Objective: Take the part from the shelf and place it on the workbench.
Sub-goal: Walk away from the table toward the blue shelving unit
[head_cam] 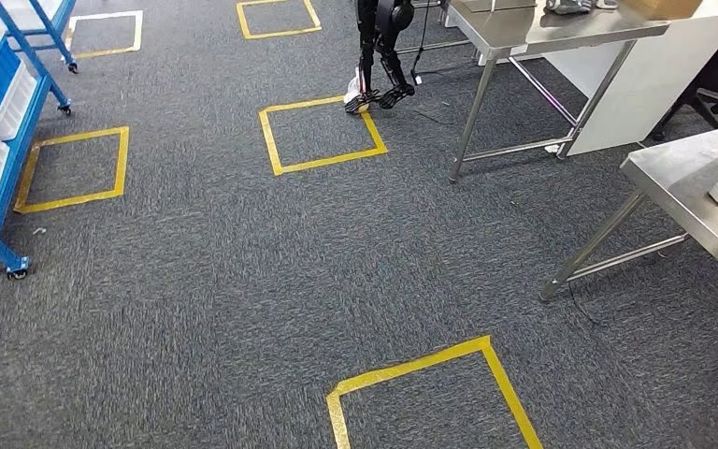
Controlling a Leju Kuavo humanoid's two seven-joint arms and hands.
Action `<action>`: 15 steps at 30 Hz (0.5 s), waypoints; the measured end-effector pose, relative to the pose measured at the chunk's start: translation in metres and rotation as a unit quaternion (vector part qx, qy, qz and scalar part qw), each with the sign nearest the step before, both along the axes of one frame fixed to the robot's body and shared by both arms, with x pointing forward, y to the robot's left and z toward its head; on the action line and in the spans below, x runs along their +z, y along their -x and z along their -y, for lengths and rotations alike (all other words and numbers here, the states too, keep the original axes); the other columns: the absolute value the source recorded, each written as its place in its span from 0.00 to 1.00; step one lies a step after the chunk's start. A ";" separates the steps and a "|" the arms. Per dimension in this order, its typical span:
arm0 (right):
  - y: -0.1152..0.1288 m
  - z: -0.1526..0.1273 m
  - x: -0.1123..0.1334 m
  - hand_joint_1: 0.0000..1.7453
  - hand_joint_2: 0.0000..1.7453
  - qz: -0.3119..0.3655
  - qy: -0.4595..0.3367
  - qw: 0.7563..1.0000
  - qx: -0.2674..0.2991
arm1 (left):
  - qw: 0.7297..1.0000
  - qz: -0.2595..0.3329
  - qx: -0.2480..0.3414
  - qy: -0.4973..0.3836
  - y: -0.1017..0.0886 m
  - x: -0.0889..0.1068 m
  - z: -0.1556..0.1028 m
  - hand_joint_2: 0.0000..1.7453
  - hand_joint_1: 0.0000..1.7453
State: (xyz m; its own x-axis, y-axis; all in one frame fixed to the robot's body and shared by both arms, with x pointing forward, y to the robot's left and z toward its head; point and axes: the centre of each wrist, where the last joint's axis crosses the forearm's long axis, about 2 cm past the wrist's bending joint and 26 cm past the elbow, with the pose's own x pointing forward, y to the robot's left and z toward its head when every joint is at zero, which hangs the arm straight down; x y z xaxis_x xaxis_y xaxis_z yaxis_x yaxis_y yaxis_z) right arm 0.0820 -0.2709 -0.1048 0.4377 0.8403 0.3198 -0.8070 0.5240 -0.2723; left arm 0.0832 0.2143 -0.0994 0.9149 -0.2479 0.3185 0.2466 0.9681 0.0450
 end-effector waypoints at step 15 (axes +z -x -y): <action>-0.003 0.007 0.000 0.00 1.00 -0.021 -0.012 1.000 -0.018 | 1.000 0.004 0.016 0.011 0.003 0.000 0.003 0.00 0.00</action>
State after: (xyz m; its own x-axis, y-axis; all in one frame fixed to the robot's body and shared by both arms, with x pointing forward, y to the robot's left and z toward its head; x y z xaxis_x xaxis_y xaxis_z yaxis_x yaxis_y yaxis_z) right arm 0.0852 -0.2777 -0.1047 0.4810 0.8162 0.3200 -0.7982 0.5587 -0.2254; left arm 0.0806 0.2114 -0.0995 0.9200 -0.2109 0.3304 0.2146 0.9764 0.0257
